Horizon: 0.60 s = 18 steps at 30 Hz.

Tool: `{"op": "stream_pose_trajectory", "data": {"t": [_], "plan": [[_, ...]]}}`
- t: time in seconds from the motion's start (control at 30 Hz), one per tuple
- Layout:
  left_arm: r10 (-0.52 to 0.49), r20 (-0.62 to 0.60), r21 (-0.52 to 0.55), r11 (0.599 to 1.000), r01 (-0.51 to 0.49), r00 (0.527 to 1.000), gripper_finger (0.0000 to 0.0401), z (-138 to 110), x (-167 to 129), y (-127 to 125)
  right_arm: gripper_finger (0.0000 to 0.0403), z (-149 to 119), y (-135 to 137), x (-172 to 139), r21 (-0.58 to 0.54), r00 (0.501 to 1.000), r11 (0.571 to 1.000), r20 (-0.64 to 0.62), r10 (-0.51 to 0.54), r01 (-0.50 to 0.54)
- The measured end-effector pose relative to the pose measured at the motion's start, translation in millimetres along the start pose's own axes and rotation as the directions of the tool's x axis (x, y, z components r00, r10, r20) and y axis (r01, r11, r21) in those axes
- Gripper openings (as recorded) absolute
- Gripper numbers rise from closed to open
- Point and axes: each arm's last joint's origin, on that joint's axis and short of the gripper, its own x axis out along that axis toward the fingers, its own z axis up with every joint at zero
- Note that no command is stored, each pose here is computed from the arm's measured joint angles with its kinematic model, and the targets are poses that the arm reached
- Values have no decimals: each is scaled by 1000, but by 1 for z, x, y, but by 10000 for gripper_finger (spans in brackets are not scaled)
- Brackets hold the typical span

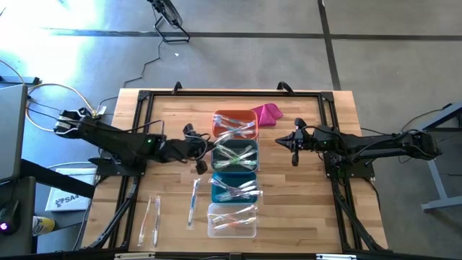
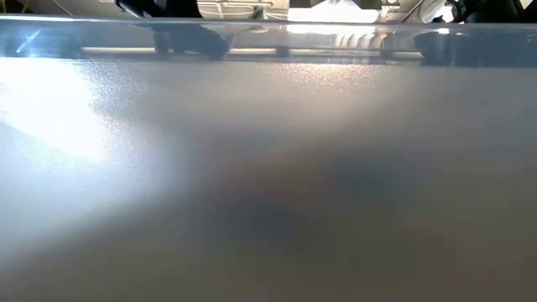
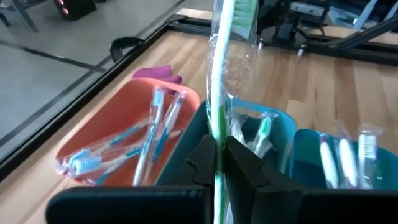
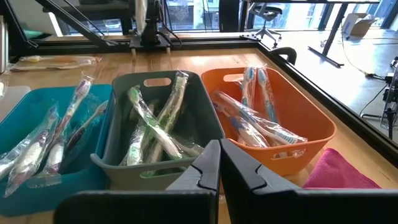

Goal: Pick & Place Toothbrushes
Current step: Put the green toothbrush into the green bin

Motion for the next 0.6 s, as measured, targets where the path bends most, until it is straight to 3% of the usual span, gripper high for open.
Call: {"op": "stream_pose_trajectory", "data": {"t": [0.4,0.6], "plan": [[-158,23,12,987,158,987,10,-3,43,-5,4,0,0,0,-3,1000,1000,0,0,0],[-159,7,17,987,159,987,10,-11,57,-10,4,0,0,0,-3,1000,1000,0,0,0]]}}
